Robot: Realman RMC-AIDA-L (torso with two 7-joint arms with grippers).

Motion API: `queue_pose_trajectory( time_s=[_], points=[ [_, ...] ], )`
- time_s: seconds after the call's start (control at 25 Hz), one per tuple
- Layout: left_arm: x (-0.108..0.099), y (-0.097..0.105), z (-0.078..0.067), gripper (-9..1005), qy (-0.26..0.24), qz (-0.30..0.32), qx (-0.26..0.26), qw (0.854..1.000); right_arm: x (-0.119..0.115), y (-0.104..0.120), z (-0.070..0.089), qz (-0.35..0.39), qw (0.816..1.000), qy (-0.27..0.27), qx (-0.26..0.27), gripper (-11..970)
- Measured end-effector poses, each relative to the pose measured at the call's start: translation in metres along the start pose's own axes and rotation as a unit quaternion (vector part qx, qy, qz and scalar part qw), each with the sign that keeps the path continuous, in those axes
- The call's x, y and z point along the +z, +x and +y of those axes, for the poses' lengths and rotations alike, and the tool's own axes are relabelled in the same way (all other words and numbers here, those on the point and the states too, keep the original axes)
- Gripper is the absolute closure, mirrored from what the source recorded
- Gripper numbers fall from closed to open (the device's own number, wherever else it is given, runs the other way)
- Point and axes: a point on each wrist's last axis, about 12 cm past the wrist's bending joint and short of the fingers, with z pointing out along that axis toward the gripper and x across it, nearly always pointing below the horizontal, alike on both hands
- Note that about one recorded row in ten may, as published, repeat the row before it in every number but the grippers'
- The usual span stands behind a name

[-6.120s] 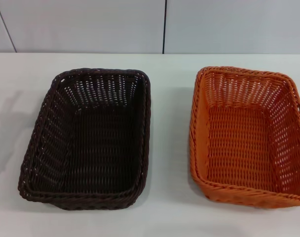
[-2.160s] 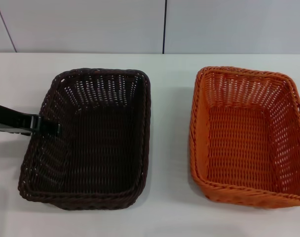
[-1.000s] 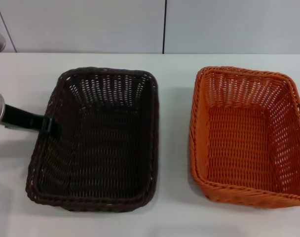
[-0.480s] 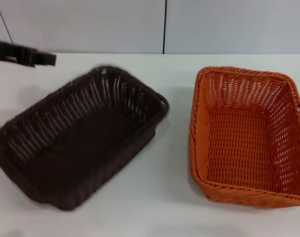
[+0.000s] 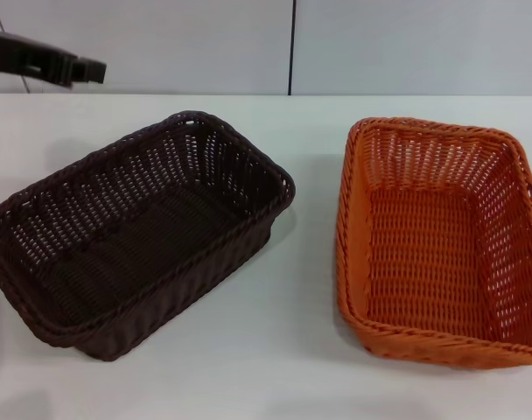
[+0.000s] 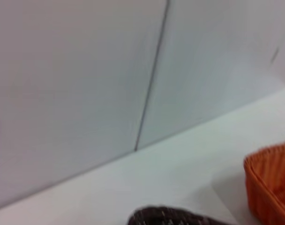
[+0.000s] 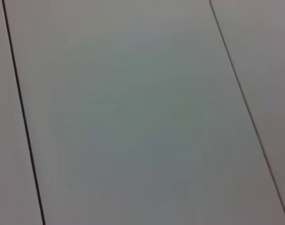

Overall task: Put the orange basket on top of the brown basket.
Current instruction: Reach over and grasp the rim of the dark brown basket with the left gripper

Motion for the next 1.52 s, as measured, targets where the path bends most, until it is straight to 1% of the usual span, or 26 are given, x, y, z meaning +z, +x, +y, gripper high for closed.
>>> queue_pose_trajectory(
  time_s=[0.08,0.12,0.32,0.36,0.68,0.76,0.88,0.92,1.0,1.08,1.12,1.24,1.28,1.36,1.44,1.52],
  points=[
    [0.004,0.002,0.002,991,-0.016,-0.032,-0.01,0.999,-0.001,0.0,-0.001,0.001,1.0,0.001,0.0,398],
    [0.005,0.004,0.002,990,-0.019,-0.038,-0.012,0.999,-0.001,0.0,-0.001,0.001,1.0,0.001,-0.001,398],
    [0.008,0.006,0.003,982,-0.026,-0.047,-0.017,0.998,-0.001,0.0,-0.002,0.001,1.0,0.002,-0.001,398],
    [0.012,0.01,0.003,980,-0.029,-0.046,-0.019,0.998,-0.001,0.0,-0.002,0.001,1.0,0.002,-0.001,398],
    [0.017,0.019,0.004,671,-0.03,-0.042,-0.008,0.999,-0.002,0.001,0.0,0.002,1.0,0.0,0.0,398],
    [0.024,0.027,0.006,597,-0.026,-0.035,-0.006,0.999,-0.003,0.002,0.0,0.004,1.0,-0.001,0.001,398],
    [0.027,0.03,0.007,471,-0.026,-0.033,-0.007,0.999,-0.004,0.003,0.001,0.005,1.0,-0.001,0.001,398],
    [0.036,0.037,0.012,419,-0.03,-0.025,-0.012,0.999,-0.004,0.003,0.001,0.006,1.0,-0.002,0.001,398],
    [0.044,0.045,0.016,317,-0.035,-0.017,-0.013,0.999,-0.005,0.004,0.001,0.009,1.0,-0.003,0.001,398],
    [0.044,0.045,0.016,266,-0.035,-0.017,-0.013,0.999,-0.006,0.005,0.002,0.012,1.0,-0.004,0.002,398],
    [0.051,0.05,0.018,240,-0.037,-0.011,-0.01,0.999,-0.006,0.005,0.002,0.012,1.0,-0.004,0.002,398],
    [0.053,0.052,0.019,163,-0.038,-0.008,-0.01,0.999,-0.006,0.006,0.003,0.013,1.0,-0.005,0.002,398],
    [0.056,0.055,0.021,137,-0.039,0.002,-0.008,0.999,-0.006,0.006,0.003,0.014,1.0,-0.006,0.003,398],
    [0.06,0.059,0.023,137,-0.047,0.013,-0.007,0.999,-0.006,0.008,0.007,0.019,1.0,-0.013,0.004,398],
    [0.06,0.059,0.023,137,-0.047,0.013,-0.007,0.999,-0.006,0.009,0.008,0.021,1.0,-0.015,0.005,398],
    [0.065,0.066,0.029,136,-0.063,0.024,-0.012,0.998,-0.007,0.012,0.013,0.024,0.999,-0.019,0.009,398]
  ],
)
